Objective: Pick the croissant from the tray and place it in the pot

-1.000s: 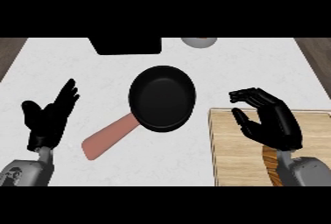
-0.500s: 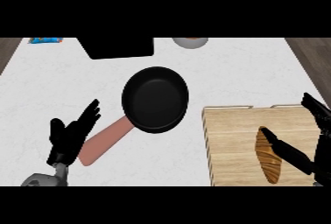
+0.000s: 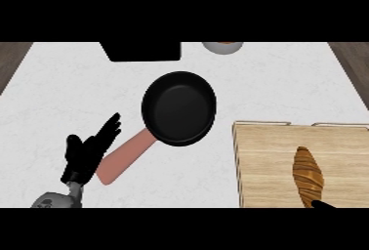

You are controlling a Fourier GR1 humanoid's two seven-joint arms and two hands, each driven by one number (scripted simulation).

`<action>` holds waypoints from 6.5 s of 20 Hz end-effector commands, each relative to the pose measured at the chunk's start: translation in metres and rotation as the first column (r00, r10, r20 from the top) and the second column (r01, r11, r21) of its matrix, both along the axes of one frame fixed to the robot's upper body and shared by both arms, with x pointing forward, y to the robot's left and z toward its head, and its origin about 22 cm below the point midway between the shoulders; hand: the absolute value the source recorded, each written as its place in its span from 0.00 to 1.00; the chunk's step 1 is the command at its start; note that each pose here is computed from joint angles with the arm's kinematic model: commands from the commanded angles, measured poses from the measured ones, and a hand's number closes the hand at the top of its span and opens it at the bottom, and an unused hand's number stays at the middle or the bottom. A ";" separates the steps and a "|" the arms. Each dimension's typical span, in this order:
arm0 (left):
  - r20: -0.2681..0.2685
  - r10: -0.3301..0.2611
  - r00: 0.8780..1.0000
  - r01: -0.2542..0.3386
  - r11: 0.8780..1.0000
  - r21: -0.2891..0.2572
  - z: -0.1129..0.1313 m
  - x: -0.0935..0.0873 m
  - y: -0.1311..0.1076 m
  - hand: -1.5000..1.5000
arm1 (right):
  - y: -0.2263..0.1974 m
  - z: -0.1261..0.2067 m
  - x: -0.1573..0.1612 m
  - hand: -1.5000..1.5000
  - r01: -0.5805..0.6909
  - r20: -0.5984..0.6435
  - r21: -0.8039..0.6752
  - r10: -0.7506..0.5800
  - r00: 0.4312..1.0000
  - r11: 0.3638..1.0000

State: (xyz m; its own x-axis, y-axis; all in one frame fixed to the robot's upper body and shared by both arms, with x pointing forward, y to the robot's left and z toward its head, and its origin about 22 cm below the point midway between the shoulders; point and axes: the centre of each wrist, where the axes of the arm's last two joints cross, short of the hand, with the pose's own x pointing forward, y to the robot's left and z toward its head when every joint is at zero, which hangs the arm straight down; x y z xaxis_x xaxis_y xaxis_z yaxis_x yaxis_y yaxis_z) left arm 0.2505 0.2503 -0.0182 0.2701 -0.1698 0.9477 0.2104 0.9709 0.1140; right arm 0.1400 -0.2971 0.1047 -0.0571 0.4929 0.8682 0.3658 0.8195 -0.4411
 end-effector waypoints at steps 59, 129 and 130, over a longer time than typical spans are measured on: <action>0.005 -0.023 1.000 0.023 1.000 0.003 0.004 0.011 0.000 0.50 | -0.043 -0.192 0.021 1.00 -0.172 -0.247 0.437 0.302 0.921 0.883; 0.014 -0.088 0.996 0.088 0.996 -0.001 0.003 0.021 -0.038 0.50 | 0.259 0.027 0.260 1.00 -0.430 -0.700 -0.614 -0.204 0.685 0.662; 0.026 -0.086 0.996 0.086 0.996 -0.007 0.003 0.027 -0.031 0.50 | 0.260 0.026 0.261 1.00 -0.383 -0.713 -0.591 -0.238 0.659 0.710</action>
